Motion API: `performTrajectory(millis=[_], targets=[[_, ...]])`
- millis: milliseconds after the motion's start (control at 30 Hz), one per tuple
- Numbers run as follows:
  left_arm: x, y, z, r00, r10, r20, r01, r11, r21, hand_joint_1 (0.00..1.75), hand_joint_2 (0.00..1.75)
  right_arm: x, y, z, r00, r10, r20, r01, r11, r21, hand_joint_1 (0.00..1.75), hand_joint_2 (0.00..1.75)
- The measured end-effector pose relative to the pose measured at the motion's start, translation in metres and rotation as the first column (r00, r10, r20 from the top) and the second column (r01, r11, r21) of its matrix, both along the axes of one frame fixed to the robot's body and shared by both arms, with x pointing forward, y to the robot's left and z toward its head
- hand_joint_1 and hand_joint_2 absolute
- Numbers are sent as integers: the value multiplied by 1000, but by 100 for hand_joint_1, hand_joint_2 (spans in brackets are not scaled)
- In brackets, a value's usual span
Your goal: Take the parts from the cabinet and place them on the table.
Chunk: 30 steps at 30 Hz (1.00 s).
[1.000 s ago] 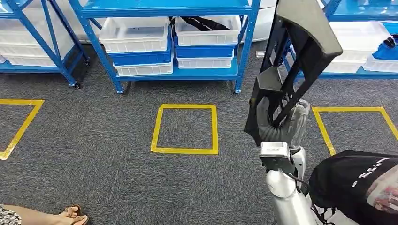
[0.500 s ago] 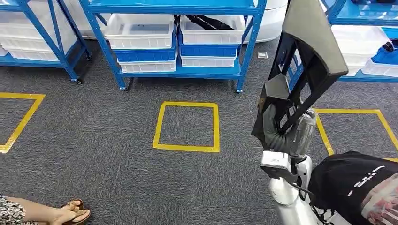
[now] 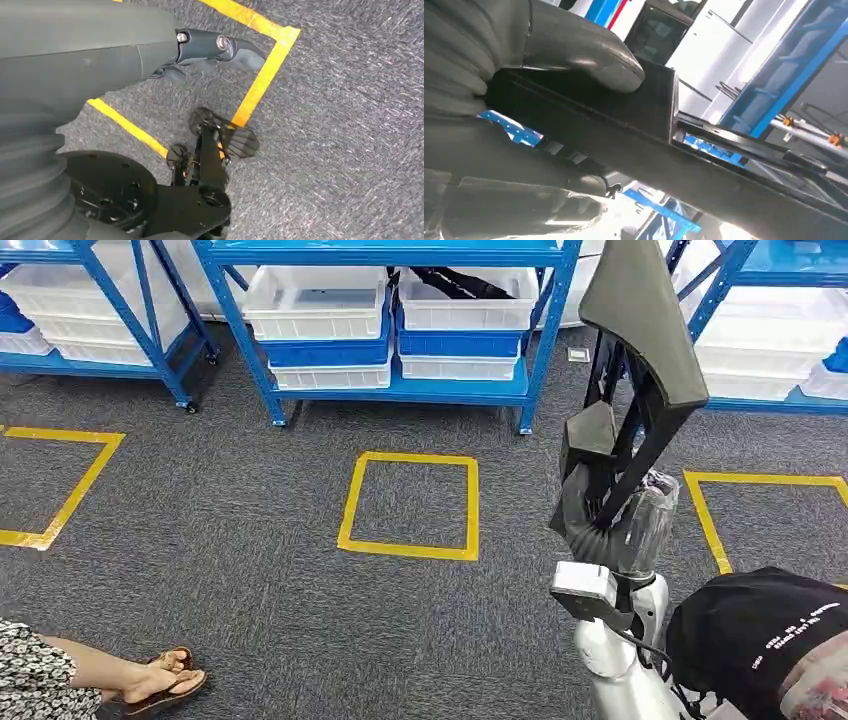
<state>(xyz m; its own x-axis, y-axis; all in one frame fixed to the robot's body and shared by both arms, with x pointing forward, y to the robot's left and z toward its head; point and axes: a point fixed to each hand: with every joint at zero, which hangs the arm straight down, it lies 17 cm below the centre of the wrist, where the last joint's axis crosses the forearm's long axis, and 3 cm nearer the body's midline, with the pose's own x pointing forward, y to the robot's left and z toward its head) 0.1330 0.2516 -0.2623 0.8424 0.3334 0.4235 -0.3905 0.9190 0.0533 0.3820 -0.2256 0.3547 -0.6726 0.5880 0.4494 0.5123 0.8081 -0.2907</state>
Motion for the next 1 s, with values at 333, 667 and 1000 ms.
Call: performTrajectory(millis=[333, 667, 1000], targets=[[1, 3, 0, 1000, 16, 1, -16, 1000, 2, 0, 175, 2, 2, -4, 1000, 9, -12, -9, 1000, 9, 175, 175], [-7, 13, -2, 993, 114, -25, -113, 993, 22, 0, 175, 8, 27, -15, 996, 78, -45, -78, 997, 7, 175, 175], [-19, 16, -4, 987, 152, -52, -150, 988, 40, 0, 175, 12, 37, -15, 993, 103, -51, -102, 995, 25, 175, 175]])
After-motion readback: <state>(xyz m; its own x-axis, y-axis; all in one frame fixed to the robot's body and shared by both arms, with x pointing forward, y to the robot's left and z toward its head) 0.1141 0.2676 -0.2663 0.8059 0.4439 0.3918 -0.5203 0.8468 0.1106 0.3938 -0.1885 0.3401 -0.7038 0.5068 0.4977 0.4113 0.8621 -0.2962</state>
